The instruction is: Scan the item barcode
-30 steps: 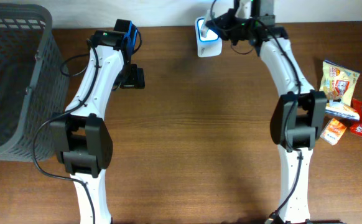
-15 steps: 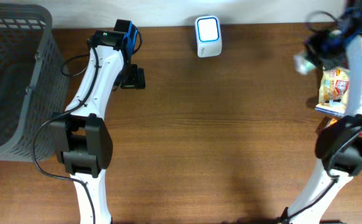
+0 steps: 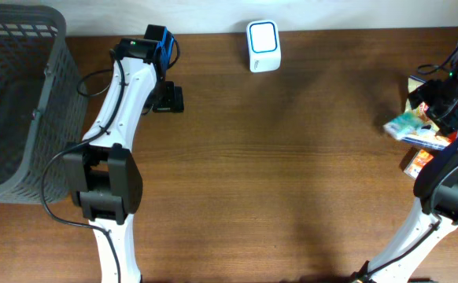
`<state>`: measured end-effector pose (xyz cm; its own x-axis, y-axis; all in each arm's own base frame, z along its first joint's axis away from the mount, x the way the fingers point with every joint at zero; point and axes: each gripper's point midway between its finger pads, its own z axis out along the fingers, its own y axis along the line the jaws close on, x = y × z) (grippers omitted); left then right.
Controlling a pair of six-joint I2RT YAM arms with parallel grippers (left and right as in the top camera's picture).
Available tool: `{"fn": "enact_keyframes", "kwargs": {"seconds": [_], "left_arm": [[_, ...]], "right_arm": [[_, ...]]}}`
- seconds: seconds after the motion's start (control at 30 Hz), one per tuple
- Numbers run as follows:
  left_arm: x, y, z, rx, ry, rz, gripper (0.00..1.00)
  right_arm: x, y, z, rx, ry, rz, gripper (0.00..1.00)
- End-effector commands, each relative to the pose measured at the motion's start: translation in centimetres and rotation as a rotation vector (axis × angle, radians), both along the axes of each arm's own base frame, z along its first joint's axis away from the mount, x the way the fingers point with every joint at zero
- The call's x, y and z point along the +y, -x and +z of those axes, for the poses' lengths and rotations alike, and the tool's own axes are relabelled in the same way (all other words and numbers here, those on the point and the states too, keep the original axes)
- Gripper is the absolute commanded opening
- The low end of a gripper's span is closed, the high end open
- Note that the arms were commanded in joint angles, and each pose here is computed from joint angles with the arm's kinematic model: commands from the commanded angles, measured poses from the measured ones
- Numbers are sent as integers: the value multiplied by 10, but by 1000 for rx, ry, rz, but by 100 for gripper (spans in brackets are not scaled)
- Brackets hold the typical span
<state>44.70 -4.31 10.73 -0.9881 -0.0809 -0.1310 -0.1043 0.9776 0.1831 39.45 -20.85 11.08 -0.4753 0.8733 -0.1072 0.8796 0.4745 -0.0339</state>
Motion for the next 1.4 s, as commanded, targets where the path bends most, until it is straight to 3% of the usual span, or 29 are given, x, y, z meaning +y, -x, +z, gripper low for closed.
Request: {"fn": "enact_keyframes", "kwargs": {"seconds": [0.0,0.13,0.17,0.27,0.53,0.77,0.97,1.37], "left_arm": [[-1,2,5,-9,17,15,99],[-1,2,5,-10,18,15,99],[-1,1,5,-10,17,15,99],[-1,2,5,-10,18,15,99],[-8,-1,4,-15,60,12,99],[-19,-9,4,-44,119,5,99],[-19,-9,4,-44,119,5,99],[-19,-9,4,-44,119,5,99]], "right_arm": [[-8,0,53,-86,75,39,89],[8,14,114,-201,87,63,100],[21,33,146,-236,101,71,99],[42,59,172,-252,91,88,99],[137,101,219,-361,14,466,98],[221,150,186,-293,-147,697,98],[266,194,137,-124,-264,857,98],[269,194,109,8,-300,860,98]]}}
